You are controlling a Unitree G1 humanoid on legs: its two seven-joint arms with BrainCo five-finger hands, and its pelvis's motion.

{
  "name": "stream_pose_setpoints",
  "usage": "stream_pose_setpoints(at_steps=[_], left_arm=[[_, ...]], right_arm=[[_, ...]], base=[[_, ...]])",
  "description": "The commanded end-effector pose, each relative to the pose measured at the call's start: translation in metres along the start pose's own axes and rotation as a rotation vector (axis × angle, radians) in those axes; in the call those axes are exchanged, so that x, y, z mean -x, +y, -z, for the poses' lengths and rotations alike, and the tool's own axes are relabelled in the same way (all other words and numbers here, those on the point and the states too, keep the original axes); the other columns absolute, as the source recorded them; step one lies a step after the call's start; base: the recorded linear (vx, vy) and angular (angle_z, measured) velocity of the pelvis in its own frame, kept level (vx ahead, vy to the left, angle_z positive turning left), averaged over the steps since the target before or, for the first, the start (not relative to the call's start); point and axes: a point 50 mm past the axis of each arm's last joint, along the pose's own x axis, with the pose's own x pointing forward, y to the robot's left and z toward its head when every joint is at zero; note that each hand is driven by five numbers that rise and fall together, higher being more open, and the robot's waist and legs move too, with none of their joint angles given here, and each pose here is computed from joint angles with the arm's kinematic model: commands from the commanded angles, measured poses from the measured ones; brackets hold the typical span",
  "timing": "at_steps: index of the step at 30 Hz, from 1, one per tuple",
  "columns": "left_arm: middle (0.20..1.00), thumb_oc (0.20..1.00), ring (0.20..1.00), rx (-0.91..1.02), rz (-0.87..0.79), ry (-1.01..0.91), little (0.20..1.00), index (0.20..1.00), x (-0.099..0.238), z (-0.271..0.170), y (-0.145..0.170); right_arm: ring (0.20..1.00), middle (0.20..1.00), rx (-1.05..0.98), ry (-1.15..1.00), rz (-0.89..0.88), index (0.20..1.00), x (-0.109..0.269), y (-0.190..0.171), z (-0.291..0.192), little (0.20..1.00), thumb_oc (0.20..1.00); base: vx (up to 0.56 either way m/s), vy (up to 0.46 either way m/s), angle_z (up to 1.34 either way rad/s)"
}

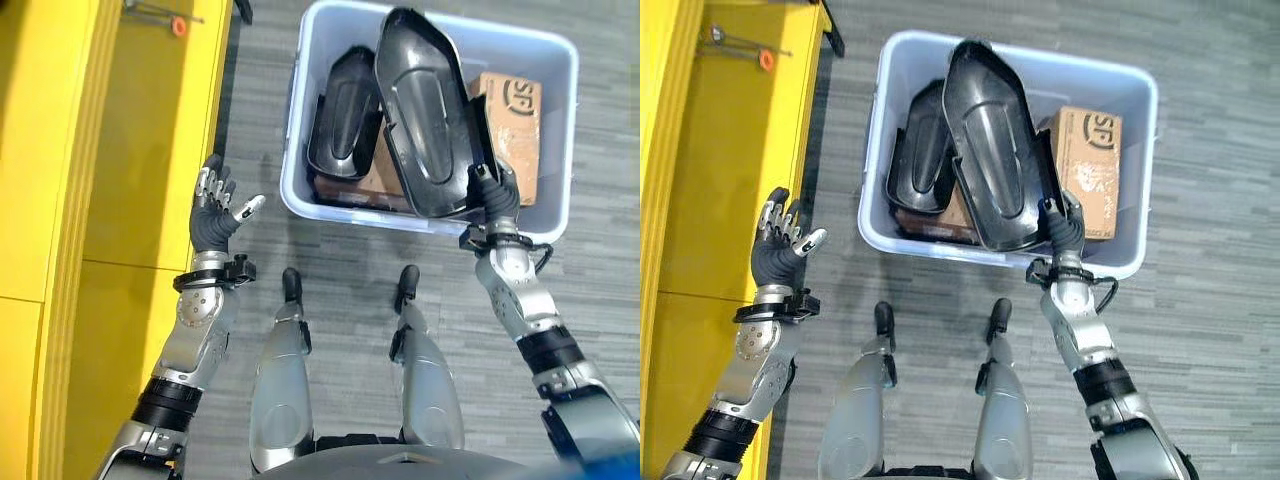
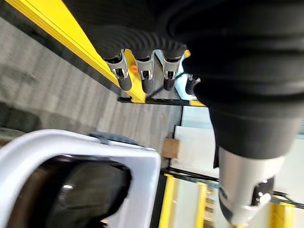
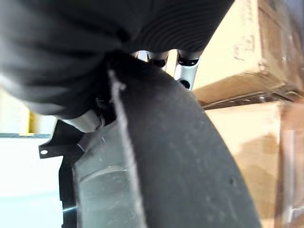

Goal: Move parts from the plastic box to the shelf.

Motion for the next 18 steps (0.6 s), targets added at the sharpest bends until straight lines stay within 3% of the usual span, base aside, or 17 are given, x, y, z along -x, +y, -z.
stream_pose_setpoints(at_steps=[1,10,18], left_arm=[[1.0,1.0,1.0,-0.027,0.037,-0.033,1.0,1.0,0.008,-0.008,0.004],[1.0,1.0,1.0,-0.076,0.006,0.073,1.0,1.0,0.031,0.005,0.032],[1.0,1.0,1.0,-0.054,-0.063,0.217,1.0,1.0,0.067,0.025,0.05]], right_arm=[[0.2,0.2,-0.03,-0.139,-0.018,0.2,-0.001,-0.005,-0.022,0.2,0.2],[0.2,0.2,-0.07,-0.039,-0.166,0.2,0.04,-0.02,-0.007,0.2,0.2],[0.2,0.2,-0.053,-0.001,-0.303,0.2,0.046,-0.014,-0.009,0.2,0.2]], base=[[0.07,-0.025,-0.01],[0.04,-0.055,-0.01],[-0.02,-0.153,-0.05]])
